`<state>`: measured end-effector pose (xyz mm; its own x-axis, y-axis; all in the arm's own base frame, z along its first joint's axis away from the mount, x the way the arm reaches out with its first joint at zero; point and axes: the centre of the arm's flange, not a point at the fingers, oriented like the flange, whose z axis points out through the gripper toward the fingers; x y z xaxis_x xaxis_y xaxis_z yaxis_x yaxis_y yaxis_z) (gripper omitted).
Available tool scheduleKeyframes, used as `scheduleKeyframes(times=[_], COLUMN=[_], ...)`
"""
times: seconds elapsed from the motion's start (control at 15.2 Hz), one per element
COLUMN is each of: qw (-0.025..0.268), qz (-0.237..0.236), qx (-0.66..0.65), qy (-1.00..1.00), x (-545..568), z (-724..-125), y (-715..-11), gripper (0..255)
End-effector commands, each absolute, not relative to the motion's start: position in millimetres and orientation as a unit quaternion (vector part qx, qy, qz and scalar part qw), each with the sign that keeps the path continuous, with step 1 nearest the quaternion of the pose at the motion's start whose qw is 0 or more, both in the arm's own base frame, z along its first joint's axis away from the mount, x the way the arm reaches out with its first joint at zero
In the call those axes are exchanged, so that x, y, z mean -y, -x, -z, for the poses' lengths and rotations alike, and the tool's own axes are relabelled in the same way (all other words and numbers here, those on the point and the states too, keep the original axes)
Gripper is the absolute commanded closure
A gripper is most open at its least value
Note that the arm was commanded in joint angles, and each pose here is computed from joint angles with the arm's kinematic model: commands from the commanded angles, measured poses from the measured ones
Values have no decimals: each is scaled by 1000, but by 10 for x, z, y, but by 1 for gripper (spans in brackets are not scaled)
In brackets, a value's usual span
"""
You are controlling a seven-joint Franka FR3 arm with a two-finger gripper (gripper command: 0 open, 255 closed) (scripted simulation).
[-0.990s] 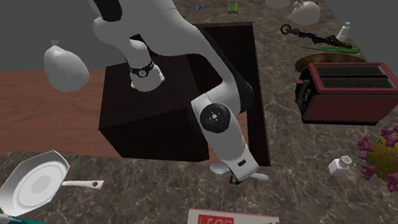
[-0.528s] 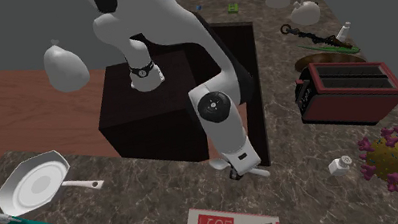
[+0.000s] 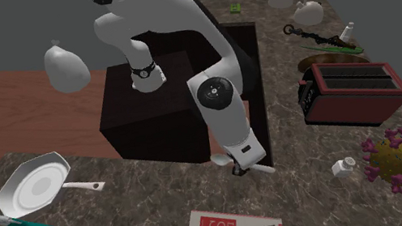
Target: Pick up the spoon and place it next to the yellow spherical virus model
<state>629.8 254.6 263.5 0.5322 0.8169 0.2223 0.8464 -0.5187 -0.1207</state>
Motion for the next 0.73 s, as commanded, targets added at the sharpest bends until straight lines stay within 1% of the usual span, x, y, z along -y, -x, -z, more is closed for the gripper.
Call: scheduleKeyframes(times=[0.0, 0.66], qw=[107, 107], qz=[69, 69], qx=[479, 479], qy=[869, 869], x=[-2554, -2554], z=[-2745, -3273], y=[-6297, -6297], gripper=[255, 255])
